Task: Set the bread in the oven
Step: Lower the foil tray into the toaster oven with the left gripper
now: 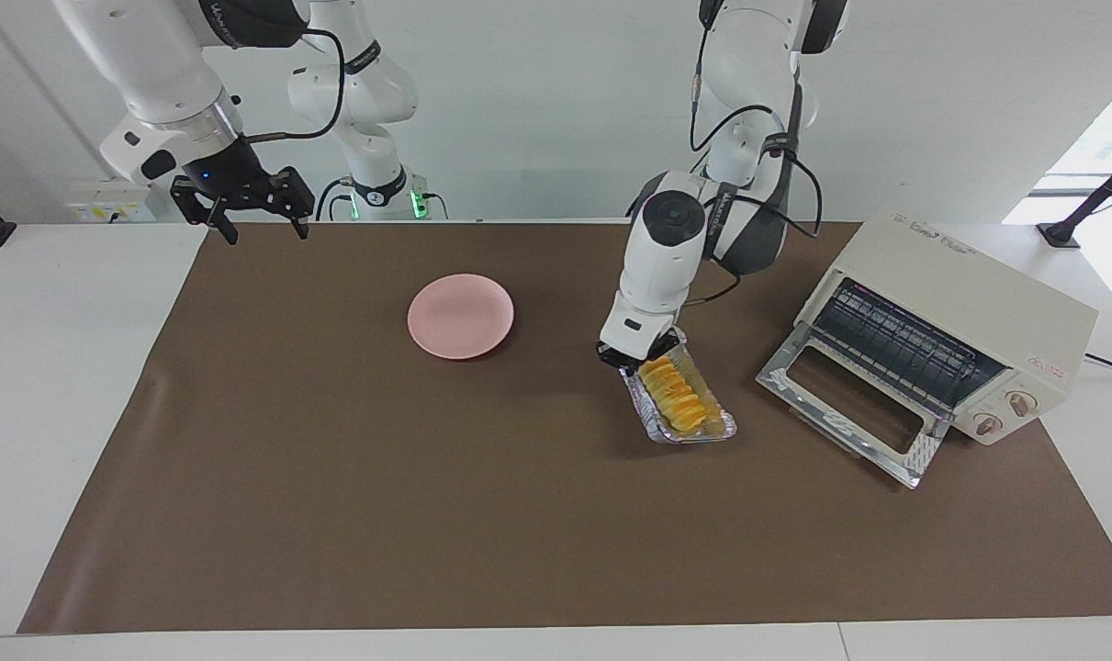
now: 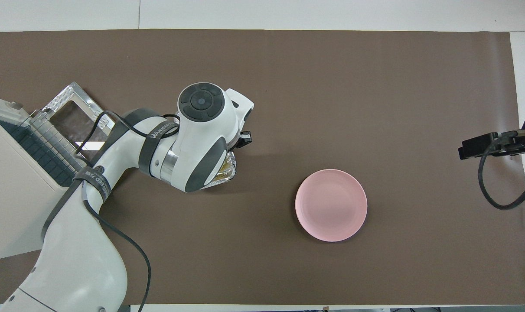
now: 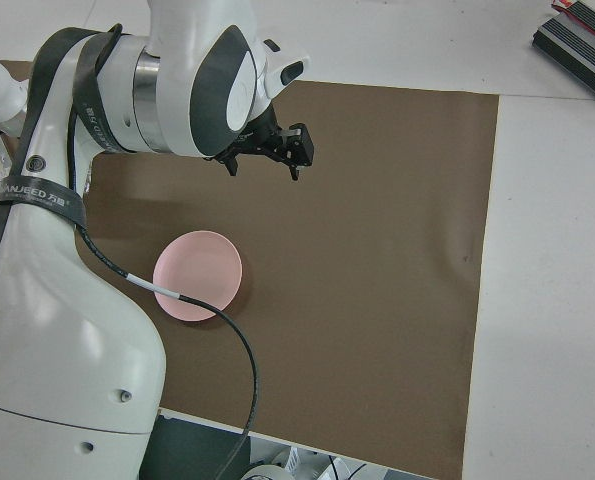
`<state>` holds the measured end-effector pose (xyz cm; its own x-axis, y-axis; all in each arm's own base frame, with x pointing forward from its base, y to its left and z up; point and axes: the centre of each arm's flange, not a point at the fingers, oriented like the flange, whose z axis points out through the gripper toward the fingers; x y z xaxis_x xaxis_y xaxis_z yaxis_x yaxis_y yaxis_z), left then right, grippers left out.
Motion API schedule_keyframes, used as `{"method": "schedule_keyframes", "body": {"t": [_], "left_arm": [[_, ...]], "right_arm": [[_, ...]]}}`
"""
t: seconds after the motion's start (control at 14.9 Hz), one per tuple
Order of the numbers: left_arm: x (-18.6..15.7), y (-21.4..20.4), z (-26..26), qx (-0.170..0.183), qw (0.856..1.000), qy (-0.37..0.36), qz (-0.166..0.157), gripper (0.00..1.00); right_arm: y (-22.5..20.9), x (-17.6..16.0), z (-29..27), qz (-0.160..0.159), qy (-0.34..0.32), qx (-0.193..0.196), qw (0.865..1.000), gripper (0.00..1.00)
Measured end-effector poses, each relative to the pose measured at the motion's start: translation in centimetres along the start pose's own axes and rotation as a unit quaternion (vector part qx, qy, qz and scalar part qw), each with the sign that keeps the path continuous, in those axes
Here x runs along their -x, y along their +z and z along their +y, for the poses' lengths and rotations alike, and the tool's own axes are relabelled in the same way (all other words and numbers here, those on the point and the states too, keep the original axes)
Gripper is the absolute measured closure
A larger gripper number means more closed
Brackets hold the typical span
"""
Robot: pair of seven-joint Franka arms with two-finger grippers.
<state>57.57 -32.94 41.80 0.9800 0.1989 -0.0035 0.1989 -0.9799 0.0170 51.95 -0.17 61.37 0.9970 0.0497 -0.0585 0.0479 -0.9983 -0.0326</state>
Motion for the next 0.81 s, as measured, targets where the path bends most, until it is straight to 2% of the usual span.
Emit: {"method": "schedule_keyframes", "body": {"t": [0.2,0.4,0.81], "left_arm": [[-4.0,-3.0,-4.7,-0.014,0.998,-0.054,0.008,0.98],[-7.3,-4.4,-9.7,-0.026,0.994,-0.103,0.021,0.98],[-11.0,-4.1,-18.9,-0.058,0.982,-0.181,0.0,0.98]], "right_arm": [[0.0,0.0,0.0,0.0,0.0,0.0,1.0,0.0],[0.0,0.0,0.0,0.0,0.0,0.0,1.0,0.0],[0.0,0.0,0.0,0.0,0.0,0.0,1.0,0.0]]}}
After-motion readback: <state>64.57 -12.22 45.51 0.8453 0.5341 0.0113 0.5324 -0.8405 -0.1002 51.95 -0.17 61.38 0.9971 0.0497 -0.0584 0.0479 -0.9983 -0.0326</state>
